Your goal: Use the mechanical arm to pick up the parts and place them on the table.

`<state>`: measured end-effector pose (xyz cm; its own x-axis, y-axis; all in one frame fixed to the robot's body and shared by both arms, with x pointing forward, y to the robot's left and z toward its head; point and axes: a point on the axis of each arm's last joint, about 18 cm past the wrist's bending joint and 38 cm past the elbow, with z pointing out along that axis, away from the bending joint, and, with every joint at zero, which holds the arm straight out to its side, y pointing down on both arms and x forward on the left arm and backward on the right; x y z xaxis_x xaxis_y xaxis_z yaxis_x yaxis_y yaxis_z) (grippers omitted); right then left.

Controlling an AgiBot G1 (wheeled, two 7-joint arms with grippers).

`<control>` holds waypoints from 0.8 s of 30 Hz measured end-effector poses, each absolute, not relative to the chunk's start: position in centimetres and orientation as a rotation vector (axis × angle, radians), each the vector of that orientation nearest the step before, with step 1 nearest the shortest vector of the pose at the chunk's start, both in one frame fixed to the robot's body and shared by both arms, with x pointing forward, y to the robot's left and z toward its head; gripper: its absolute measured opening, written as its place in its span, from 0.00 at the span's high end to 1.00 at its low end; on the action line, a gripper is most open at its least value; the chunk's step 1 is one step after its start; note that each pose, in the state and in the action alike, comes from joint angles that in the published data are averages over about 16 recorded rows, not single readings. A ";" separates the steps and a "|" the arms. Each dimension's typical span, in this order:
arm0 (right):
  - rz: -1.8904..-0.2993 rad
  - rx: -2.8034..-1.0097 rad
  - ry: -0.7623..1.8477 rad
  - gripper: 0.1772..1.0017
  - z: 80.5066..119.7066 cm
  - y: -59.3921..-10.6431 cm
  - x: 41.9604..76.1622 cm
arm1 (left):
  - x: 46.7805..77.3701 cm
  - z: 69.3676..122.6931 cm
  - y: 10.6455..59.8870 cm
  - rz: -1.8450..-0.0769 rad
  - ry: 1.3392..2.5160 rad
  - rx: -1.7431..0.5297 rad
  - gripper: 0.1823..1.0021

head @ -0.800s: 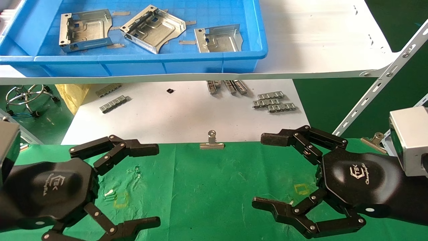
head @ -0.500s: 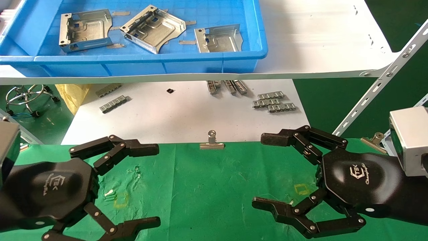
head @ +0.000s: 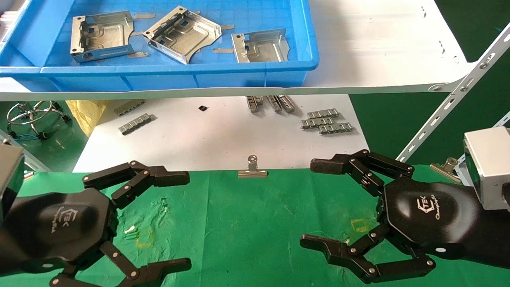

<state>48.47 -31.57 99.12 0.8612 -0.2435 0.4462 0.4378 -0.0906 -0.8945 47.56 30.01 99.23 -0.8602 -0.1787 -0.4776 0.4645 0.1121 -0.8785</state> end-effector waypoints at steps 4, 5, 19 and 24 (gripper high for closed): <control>-0.572 -1.562 -0.158 0.03 99.1 -31.6 48.5 | 47.6 99.2 30.0 -1.798 1.924 0.277 0.00; -0.572 -1.562 -0.158 0.04 99.1 -31.6 48.5 | 47.6 99.2 30.0 -1.798 1.924 0.277 0.00; -0.572 -1.562 -0.158 0.28 99.1 -31.6 48.5 | 47.6 99.2 30.0 -1.798 1.924 0.277 0.00; -0.572 -1.562 -0.158 0.42 99.1 -31.6 48.5 | 47.6 99.2 30.0 -1.798 1.924 0.277 0.00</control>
